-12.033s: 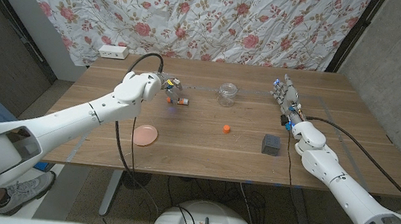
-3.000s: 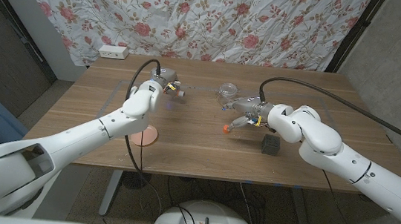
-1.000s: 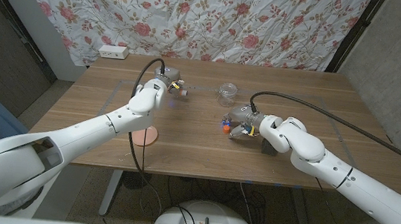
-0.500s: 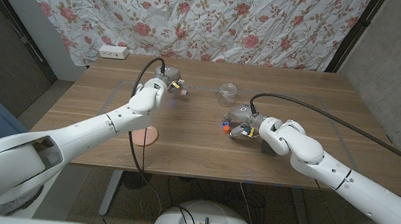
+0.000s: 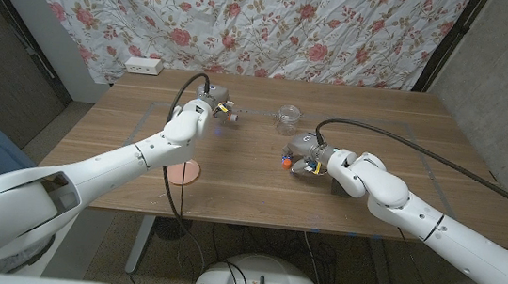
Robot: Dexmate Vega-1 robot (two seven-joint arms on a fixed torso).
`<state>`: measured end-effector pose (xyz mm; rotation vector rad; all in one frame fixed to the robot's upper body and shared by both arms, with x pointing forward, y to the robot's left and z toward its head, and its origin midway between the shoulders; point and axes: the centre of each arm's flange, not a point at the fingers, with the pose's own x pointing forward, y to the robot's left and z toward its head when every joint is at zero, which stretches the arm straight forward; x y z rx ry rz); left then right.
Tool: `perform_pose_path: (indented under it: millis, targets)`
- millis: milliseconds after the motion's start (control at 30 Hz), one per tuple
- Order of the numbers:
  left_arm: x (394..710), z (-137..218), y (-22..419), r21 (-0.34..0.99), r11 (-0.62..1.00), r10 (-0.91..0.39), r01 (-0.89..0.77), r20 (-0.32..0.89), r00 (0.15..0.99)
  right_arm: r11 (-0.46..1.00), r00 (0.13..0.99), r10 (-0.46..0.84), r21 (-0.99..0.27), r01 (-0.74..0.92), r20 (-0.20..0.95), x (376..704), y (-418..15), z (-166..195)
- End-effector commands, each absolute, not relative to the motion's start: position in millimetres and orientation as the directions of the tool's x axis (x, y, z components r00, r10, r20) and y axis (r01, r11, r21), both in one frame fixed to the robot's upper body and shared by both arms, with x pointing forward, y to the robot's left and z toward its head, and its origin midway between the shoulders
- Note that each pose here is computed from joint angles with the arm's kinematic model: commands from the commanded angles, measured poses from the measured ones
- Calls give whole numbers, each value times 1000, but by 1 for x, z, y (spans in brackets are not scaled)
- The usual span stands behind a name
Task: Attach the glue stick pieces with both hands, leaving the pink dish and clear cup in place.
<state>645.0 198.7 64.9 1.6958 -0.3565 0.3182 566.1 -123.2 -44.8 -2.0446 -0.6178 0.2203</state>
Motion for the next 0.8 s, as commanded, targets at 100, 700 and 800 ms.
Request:
perform_pose_path:
  millis: [100,700,800]
  targets:
    - [648,66,198,902,-145,-61,-408,403,913,-410,850,517,-844,345,96,569,-123,-43]
    - [651,67,196,901,-148,-63,-408,403,913,-390,846,523,-853,348,106,572,-123,-43]
    - [650,67,197,901,-148,-63,-408,403,913,-382,844,523,-854,353,115,572,-124,-41]
